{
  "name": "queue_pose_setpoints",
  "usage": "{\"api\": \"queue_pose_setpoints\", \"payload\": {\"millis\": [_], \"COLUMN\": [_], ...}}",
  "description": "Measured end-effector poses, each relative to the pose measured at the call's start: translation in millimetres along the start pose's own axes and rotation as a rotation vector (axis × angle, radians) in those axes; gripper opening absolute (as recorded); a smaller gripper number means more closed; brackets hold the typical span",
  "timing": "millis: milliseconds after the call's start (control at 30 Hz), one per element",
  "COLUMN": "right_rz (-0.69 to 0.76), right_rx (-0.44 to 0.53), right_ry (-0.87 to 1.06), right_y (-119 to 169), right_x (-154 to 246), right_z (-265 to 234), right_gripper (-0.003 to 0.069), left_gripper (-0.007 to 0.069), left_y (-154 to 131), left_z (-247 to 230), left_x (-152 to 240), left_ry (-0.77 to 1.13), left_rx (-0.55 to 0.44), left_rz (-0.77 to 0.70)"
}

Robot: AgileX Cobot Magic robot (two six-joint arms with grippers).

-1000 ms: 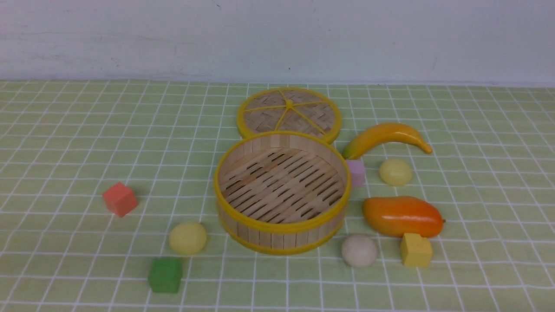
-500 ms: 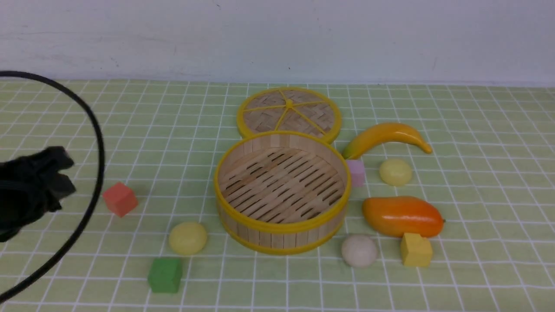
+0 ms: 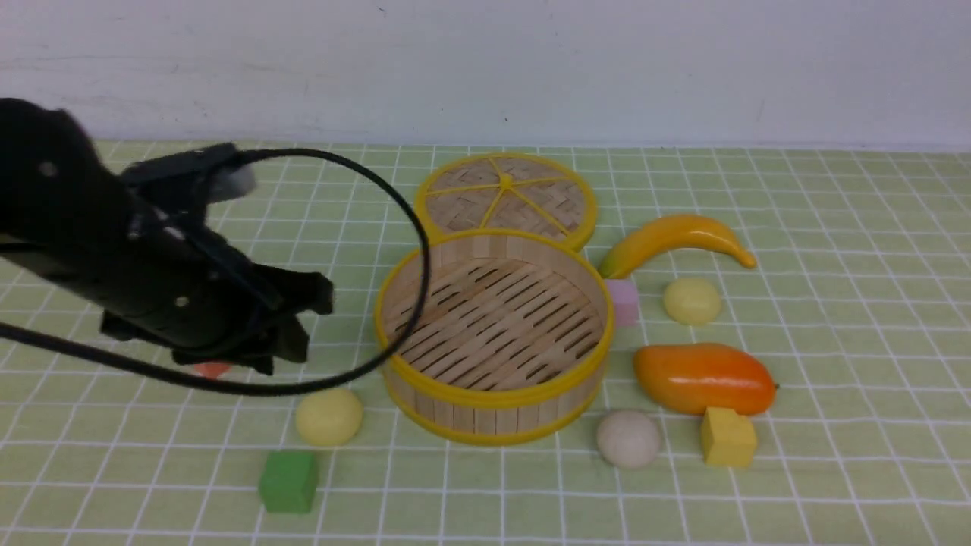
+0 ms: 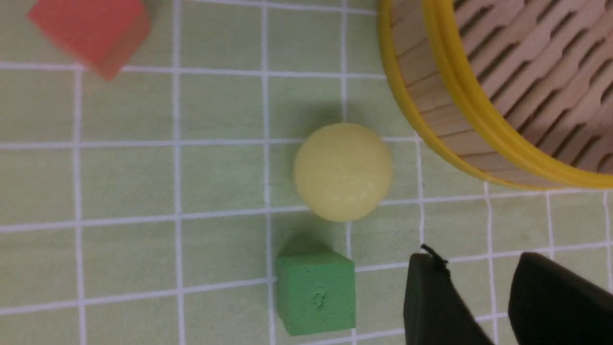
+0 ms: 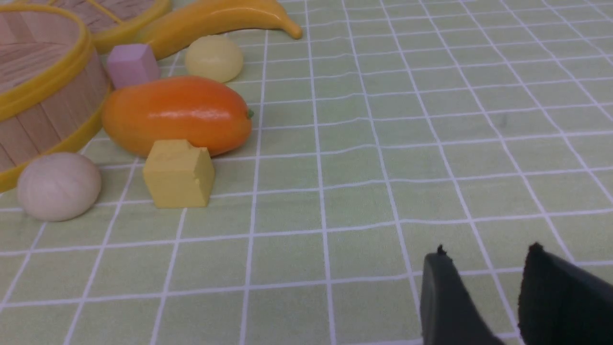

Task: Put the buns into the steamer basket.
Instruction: Use the left arm to grab a steamed stuffed bun

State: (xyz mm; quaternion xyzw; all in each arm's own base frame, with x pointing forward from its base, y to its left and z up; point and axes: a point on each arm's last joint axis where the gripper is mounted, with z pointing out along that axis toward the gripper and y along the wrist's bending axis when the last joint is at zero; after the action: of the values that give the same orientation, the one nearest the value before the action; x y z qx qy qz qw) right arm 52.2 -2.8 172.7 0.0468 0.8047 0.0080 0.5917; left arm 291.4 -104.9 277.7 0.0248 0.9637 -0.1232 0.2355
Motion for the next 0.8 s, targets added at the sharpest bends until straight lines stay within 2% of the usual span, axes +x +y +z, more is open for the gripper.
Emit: {"api": "queue_pose_setpoints", "payload": {"millis": [67,200,300,800], "right_rz": [0.000,0.000,0.000,0.000], "right_rx": [0.000,0.000,0.000,0.000], "right_ry": [0.000,0.000,0.000,0.000], "right_y": [0.0,0.0,0.0,0.0], "right_x": [0.0,0.0,0.0,0.0], "right_z": [0.0,0.0,0.0,0.0], "right_gripper": [0.0239,0.0239,0.0239,0.0239], "left_gripper": [0.0238,0.0238,0.0238,0.0233], "left_y": [-6.8,-17.5,-16.5,-13.8], "left_z": [9.0,43.7,61.2,113.6], "left_x": [-1.4,-7.3,-11.3,-5.5], "left_ry": [0.025,0.076,0.078,0.142], "left_rx": [-0.031,-0.185,-0.237,-0.247], "left_rz": [0.026,0.084,0.070,0.023]}}
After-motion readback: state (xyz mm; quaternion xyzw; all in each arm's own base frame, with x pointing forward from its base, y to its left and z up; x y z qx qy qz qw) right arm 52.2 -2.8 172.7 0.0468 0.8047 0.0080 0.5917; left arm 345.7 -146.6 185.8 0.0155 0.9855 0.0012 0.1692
